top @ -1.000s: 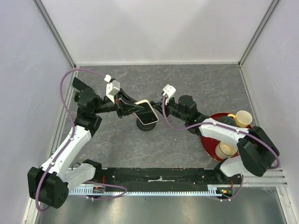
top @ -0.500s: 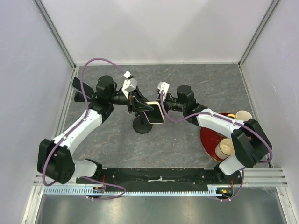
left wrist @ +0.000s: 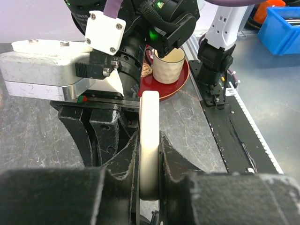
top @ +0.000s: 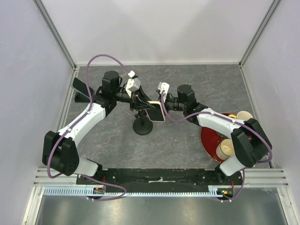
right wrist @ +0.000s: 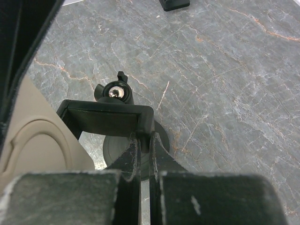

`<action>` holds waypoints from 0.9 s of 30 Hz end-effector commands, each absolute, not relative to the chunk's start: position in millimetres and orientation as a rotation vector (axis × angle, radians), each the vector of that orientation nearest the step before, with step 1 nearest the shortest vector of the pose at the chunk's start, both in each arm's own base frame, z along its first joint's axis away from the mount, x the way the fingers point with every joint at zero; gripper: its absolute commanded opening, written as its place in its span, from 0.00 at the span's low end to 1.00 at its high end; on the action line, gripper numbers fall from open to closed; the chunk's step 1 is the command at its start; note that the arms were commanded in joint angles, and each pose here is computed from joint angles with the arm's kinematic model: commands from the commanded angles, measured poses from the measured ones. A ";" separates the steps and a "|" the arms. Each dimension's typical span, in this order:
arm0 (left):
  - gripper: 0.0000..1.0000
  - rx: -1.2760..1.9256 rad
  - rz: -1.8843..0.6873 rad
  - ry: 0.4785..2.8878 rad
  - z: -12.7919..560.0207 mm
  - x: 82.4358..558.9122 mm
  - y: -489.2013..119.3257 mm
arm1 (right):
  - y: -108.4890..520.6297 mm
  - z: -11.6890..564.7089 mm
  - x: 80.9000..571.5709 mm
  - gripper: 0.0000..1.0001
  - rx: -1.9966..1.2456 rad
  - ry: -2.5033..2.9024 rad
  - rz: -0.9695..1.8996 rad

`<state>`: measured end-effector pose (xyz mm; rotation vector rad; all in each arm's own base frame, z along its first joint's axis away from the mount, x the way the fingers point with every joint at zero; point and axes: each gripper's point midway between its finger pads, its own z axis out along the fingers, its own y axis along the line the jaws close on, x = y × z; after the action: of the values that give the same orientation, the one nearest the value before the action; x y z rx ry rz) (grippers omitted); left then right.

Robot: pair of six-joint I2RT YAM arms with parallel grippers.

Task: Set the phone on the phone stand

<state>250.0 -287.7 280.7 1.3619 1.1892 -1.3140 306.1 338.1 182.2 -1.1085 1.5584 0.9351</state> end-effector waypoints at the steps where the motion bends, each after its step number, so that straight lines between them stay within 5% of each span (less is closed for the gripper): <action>1: 0.02 1.405 -1.194 1.114 282.3 261.0 -283.7 | 344.5 174.8 285.3 0.00 -1.162 1.599 1.054; 19: 0.02 1.285 -0.938 1.174 268.8 273.6 -265.8 | 338.1 181.5 301.0 0.00 -1.037 1.610 0.983; 27: 0.02 0.727 -0.486 1.554 257.9 306.0 -212.2 | 310.3 214.3 320.4 0.00 -0.501 1.502 0.802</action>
<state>250.8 -262.0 244.8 1.1937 1.3434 -0.9079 304.7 335.1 180.8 -0.8957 1.5489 0.8966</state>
